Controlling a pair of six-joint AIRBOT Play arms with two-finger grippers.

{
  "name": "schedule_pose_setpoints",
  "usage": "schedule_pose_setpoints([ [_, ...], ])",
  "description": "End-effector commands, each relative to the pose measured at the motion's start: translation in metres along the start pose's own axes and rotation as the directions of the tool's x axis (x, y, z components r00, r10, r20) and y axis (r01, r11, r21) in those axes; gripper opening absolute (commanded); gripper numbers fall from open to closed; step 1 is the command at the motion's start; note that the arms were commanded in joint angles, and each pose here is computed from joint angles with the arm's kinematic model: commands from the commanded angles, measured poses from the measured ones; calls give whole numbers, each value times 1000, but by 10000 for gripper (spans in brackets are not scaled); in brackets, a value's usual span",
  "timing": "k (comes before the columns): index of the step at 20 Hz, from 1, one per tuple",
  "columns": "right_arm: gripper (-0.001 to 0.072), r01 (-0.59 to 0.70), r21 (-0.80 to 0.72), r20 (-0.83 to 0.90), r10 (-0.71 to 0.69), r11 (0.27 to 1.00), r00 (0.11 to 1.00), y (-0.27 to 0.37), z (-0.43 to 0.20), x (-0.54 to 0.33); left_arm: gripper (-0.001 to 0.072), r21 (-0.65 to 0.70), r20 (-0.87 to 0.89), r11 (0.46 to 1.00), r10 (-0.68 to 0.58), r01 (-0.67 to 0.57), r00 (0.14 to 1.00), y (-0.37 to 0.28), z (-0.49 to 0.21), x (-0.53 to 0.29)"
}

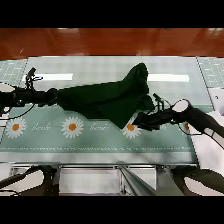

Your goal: Fold the shirts.

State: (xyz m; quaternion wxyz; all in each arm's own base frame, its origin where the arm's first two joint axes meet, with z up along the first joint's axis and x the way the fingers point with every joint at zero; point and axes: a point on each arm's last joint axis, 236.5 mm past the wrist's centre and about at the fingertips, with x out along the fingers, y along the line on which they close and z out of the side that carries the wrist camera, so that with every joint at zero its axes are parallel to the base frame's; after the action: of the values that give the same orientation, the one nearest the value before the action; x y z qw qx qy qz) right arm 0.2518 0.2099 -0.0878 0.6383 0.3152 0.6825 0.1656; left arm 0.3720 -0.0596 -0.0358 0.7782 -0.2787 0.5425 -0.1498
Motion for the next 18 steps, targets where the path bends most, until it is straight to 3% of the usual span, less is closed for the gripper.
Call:
schedule_pose_setpoints([
  [1,407,-91,42,12,90,995,996,18,3,24,20,0,-4,1000,-1,1,1000,0,-1,0],
  [12,390,-89,-14,-70,88,996,994,56,15,61,21,0,-4,1000,-2,2,1000,0,-1,0],
  [14,235,-98,-30,-59,96,995,994,63,20,58,20,0,-4,1000,-2,2,1000,0,-1,0],
  [15,84,-95,-46,-48,93,994,994,64,23,57,20,0,-4,1000,-2,2,1000,0,-1,0],
  [16,22,-96,-60,-39,94,994,995,66,26,56,20,0,-4,1000,-2,2,1000,0,-1,0],
  [18,22,-97,-81,-47,93,992,995,67,26,55,20,0,-5,1000,-2,2,1000,0,-1,0],
])
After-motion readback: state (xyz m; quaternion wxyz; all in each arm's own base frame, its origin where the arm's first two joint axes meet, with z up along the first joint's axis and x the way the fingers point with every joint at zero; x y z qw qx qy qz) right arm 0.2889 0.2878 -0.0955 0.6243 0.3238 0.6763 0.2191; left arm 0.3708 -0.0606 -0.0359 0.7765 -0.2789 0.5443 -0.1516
